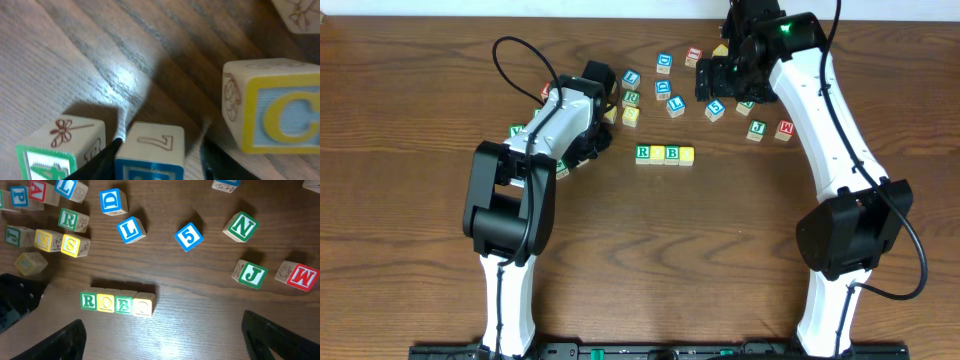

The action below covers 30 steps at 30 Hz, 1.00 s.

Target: Spell out ROBOT

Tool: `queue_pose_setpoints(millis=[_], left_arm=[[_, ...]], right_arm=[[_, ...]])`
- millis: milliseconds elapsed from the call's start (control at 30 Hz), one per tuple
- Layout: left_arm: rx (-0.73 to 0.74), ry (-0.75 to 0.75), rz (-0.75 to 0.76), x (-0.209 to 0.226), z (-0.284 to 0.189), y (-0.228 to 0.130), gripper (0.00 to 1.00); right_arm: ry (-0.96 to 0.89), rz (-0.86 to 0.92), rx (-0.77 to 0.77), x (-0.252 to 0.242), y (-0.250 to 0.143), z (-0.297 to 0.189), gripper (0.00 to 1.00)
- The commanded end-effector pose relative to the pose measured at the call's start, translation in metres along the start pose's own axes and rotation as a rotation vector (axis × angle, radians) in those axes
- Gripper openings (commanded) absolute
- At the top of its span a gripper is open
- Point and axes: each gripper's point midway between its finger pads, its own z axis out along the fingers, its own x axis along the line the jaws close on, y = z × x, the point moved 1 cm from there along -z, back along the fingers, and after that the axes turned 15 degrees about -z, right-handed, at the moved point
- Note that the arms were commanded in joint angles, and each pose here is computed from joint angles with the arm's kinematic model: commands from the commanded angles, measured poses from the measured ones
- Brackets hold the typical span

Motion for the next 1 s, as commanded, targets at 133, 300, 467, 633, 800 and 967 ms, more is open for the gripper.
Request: queue_pose_setpoints(millis=[133,300,467,633,800,967], left_arm=[[-0.009,0.033,0.0,0.005,0.012,0.001,0.42],[-0.021,0.005,0.063,0.0,0.0,0.006,0.36],[-0.041,-0.036,0.1,-0.006,-0.017,0.011,0.36],[-0.06,-0.074,0.132,-0.009,-0.035,0.015,0.36],[-0.076,-0.133,0.171,-0.012,-0.059,0.016,0.36],[-0.098,-0.185,0.226,-0.017,-0.082,0.011,0.36]], right_arm=[[-0.034,-0.025,-0.038,0.0,0.006,-0.016,0.96],[-0.035,-0.025,-0.042,0.0,0.006,-0.016,0.96],[-0.086,-0.021,-0.051,-0.01,0.009,-0.016,0.98],[-0.114,-0.01,-0.05,-0.02,0.008,-0.017,0.99],[-0.13,0.02,-0.072,-0.035,0.013,-0.019,0.96],[-0.142,0.095,-0.086,-0.062,0.013,-0.022,0.97]])
